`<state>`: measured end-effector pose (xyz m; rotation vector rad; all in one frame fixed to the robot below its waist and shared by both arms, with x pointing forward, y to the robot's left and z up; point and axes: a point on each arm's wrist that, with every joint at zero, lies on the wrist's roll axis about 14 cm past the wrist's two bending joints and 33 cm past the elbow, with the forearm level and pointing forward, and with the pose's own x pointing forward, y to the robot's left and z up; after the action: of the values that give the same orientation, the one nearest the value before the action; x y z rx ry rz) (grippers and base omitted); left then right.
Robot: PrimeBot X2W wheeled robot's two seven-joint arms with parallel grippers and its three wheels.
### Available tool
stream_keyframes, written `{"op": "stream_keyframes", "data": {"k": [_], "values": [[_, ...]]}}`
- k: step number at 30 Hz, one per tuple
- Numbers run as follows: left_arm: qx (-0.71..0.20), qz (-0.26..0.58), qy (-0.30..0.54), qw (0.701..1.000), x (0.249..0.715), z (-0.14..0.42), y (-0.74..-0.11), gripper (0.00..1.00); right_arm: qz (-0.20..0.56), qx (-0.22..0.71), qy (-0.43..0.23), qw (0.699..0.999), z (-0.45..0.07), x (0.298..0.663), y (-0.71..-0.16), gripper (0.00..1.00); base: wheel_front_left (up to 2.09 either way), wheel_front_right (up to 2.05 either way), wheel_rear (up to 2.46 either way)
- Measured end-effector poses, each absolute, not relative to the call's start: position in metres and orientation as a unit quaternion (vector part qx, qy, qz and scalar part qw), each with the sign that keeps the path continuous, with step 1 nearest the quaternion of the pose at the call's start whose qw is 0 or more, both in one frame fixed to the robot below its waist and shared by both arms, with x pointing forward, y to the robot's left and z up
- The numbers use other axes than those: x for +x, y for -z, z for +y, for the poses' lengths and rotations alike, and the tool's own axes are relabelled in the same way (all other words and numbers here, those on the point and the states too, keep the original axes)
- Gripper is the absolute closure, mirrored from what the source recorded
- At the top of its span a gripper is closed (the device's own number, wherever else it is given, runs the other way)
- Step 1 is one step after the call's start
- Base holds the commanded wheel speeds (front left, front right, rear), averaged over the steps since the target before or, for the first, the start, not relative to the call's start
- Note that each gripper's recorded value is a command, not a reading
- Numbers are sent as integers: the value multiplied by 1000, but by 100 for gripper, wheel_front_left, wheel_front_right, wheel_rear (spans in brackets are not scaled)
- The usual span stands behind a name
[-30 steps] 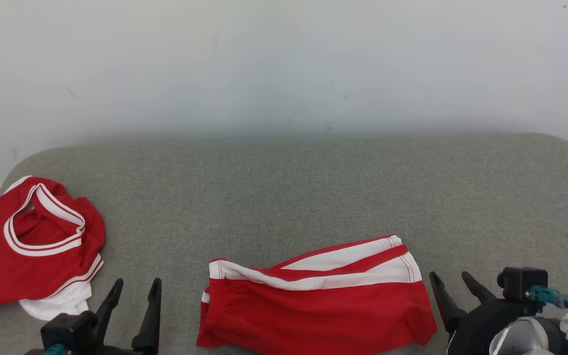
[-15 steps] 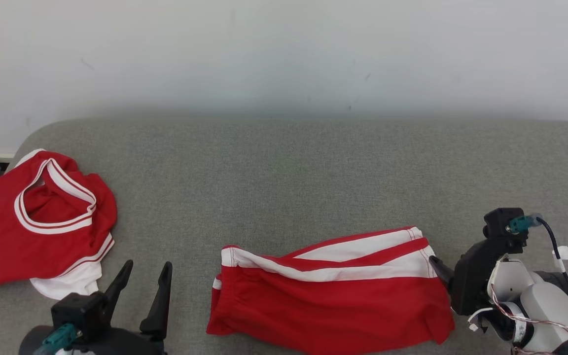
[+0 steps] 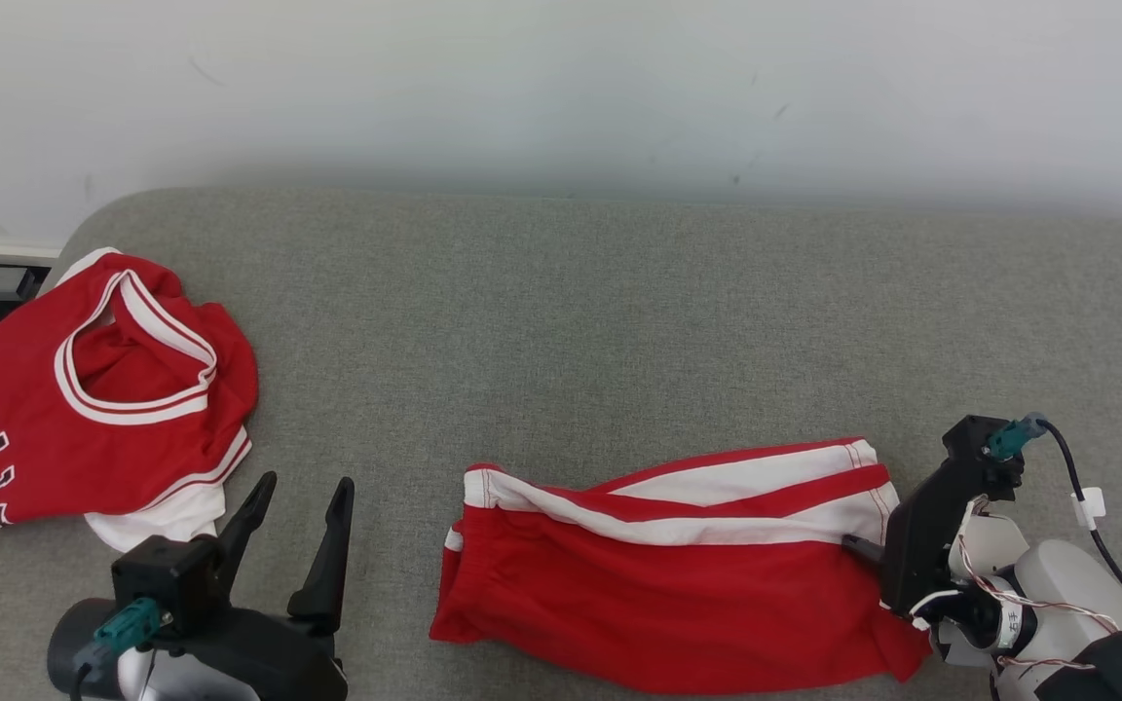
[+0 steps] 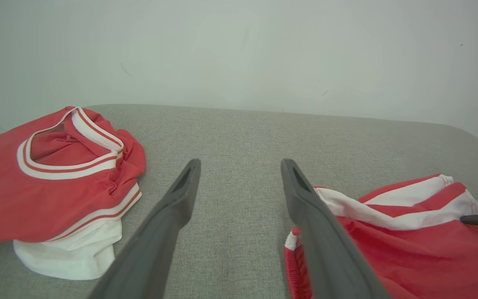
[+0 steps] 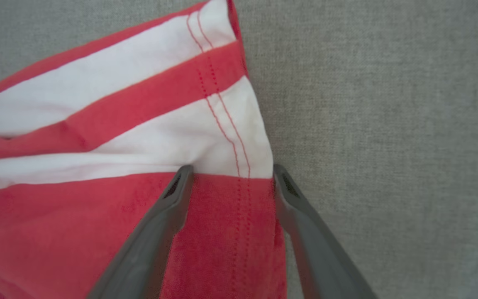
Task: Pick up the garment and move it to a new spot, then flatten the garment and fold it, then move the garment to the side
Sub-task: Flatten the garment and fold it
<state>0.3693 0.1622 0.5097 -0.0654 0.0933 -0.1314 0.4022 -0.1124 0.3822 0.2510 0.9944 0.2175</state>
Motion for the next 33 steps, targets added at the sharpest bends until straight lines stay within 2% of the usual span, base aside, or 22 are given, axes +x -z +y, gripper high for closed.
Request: {"op": "stream_keyframes", "data": {"k": [2, 3, 5, 8, 9, 10, 20, 33], "values": [[-32, 48, 65, 996, 369, 163, -509, 0, 479, 125, -99, 863, -113, 404, -382, 38, 0, 0, 0], [-32, 49, 64, 996, 369, 163, -508, 0, 481, 131, -94, 862, -114, 404, -381, 49, 0, 0, 0], [-32, 48, 69, 996, 369, 162, -509, 0, 484, 134, -88, 860, -117, 404, -379, 52, 0, 0, 0], [-31, 46, 68, 996, 371, 163, -510, 0, 486, 139, -83, 859, -117, 405, -379, 63, 0, 0, 0], [-30, 44, 68, 996, 372, 163, -511, 0, 487, 141, -82, 858, -118, 405, -378, 75, 0, 0, 0], [-29, 43, 67, 996, 373, 164, -512, 0, 485, 143, -79, 859, -119, 406, -379, 100, 0, 0, 0], [-28, 44, 69, 996, 373, 162, -511, 0, 465, 156, -49, 870, -137, 413, -383, 100, 0, 0, 0], [-31, 38, 72, 996, 370, 160, -513, 0, 403, 105, 68, 907, -249, 427, -411, 100, 0, 0, 0]]}}
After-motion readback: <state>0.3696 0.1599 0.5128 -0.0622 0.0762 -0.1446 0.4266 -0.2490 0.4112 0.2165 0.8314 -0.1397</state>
